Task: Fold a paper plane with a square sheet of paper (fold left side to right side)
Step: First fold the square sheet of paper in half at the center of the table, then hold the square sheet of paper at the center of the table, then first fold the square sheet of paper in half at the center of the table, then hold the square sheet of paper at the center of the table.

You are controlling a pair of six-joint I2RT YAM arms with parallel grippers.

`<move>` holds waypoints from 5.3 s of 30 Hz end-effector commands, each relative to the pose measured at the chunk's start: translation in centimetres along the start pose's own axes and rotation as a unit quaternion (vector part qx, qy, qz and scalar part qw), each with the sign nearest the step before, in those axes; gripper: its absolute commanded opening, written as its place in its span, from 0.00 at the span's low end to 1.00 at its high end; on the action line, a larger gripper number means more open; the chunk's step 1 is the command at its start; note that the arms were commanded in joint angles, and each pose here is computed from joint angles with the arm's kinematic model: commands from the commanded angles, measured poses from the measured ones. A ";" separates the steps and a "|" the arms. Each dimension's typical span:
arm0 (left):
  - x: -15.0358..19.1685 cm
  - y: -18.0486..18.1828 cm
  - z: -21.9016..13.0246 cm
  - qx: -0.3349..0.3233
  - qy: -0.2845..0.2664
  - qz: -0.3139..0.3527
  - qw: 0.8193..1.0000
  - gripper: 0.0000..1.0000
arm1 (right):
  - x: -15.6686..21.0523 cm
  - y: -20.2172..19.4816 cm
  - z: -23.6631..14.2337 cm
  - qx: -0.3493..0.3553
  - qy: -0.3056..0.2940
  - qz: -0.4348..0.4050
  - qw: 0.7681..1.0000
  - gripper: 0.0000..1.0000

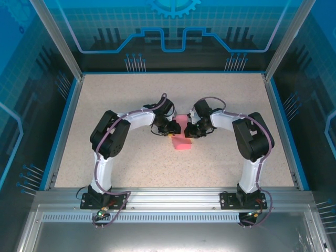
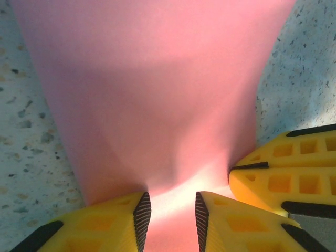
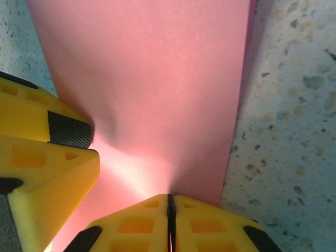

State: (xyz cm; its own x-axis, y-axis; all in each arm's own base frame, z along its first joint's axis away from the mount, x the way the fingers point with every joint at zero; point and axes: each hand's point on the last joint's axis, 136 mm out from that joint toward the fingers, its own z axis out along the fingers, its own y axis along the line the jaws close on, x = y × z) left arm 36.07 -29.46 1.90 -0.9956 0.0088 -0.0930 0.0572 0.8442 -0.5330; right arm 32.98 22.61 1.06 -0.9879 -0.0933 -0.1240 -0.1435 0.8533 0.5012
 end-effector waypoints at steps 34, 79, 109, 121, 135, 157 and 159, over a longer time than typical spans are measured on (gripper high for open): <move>1.9 0.7 1.3 0.019 0.014 -0.008 1.000 0.33 | 1.7 0.5 0.7 -0.019 0.022 -0.001 1.000 0.09; 12.6 -2.9 0.3 0.012 0.069 0.124 0.990 0.38 | -4.9 -1.9 3.0 0.009 0.007 0.062 0.998 0.08; 10.5 -6.0 -1.6 0.119 0.026 0.154 0.980 0.41 | -5.2 -1.7 2.6 0.004 0.001 0.064 0.998 0.08; 11.1 -4.7 0.9 0.097 0.067 0.157 0.981 0.41 | -5.2 -1.6 2.2 0.005 -0.002 0.062 0.998 0.08; 15.6 -5.1 -0.5 0.140 0.099 0.175 0.970 0.43 | -5.2 -1.6 2.1 0.006 0.000 0.064 0.998 0.08; 3.3 -3.0 -1.0 0.147 -0.010 0.094 0.985 0.42 | -5.3 -0.4 1.9 -0.027 -0.013 0.062 0.998 0.08; 3.4 -2.6 -0.4 0.143 -0.004 0.087 0.986 0.42 | -5.5 0.1 1.8 -0.039 -0.016 0.059 0.997 0.09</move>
State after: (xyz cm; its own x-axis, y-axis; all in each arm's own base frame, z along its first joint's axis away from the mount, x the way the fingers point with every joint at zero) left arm 31.94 -31.02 3.77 -0.9658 0.1435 -0.2161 0.2573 0.6365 -0.7271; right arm 38.91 24.94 1.26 -0.9942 0.0012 -0.1073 -0.0636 0.7989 0.5980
